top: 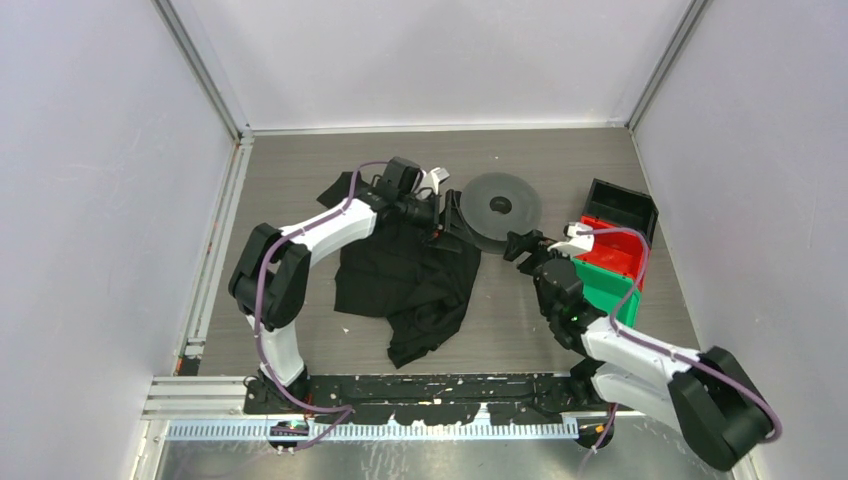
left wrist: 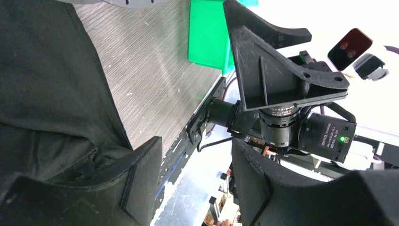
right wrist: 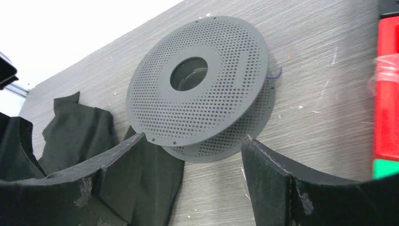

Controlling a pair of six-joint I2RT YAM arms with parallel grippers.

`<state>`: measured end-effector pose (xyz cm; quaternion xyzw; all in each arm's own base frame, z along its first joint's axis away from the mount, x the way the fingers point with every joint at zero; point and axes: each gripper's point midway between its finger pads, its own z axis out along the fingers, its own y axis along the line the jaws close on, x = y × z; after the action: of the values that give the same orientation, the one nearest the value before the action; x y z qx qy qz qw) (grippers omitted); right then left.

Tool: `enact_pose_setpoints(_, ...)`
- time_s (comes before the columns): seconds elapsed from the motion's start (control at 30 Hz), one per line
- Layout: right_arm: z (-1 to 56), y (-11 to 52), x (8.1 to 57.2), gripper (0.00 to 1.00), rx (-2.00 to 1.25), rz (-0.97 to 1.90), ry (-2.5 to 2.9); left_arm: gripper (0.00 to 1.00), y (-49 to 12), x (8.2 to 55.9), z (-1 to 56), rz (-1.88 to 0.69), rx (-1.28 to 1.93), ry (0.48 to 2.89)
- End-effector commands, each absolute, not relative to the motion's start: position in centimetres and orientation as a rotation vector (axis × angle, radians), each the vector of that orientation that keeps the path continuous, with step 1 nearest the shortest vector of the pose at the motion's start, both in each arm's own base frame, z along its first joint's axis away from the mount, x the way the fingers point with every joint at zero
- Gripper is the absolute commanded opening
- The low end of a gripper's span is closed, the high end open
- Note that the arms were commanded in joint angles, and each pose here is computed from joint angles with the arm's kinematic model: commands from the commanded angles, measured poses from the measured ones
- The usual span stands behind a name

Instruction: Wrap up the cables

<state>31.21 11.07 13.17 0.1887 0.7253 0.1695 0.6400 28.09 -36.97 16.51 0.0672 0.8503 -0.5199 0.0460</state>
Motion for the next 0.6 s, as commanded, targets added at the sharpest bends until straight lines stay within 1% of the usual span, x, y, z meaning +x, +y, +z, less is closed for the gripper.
enact_pose_setpoints(0.0,13.1,9.8,30.1,0.79,0.398,0.301,1.719,0.57,-37.4,28.3,21.1,-1.651,0.285,2.458)
enact_pose_setpoints(0.17,15.6,8.3,29.1,0.82,0.414,0.264,1.673,0.57,-37.2,28.5,23.2,-1.650,0.302,2.408)
enact_pose_setpoints(0.27,18.2,7.0,28.7,0.85,0.420,0.212,1.633,0.57,-36.6,28.9,24.9,-1.620,0.326,2.368)
enact_pose_setpoints(0.37,20.9,4.8,28.0,0.92,0.448,0.116,1.601,0.57,-35.4,29.5,26.4,-1.551,0.335,2.332)
enact_pose_setpoints(0.5,24.3,2.3,27.0,0.99,0.444,-0.051,1.614,0.57,-33.1,30.6,28.7,-1.446,0.323,2.265)
enact_pose_setpoints(0.57,26.0,1.4,26.8,1.00,0.441,-0.109,1.620,0.57,-31.7,31.2,29.7,-1.398,0.292,2.225)
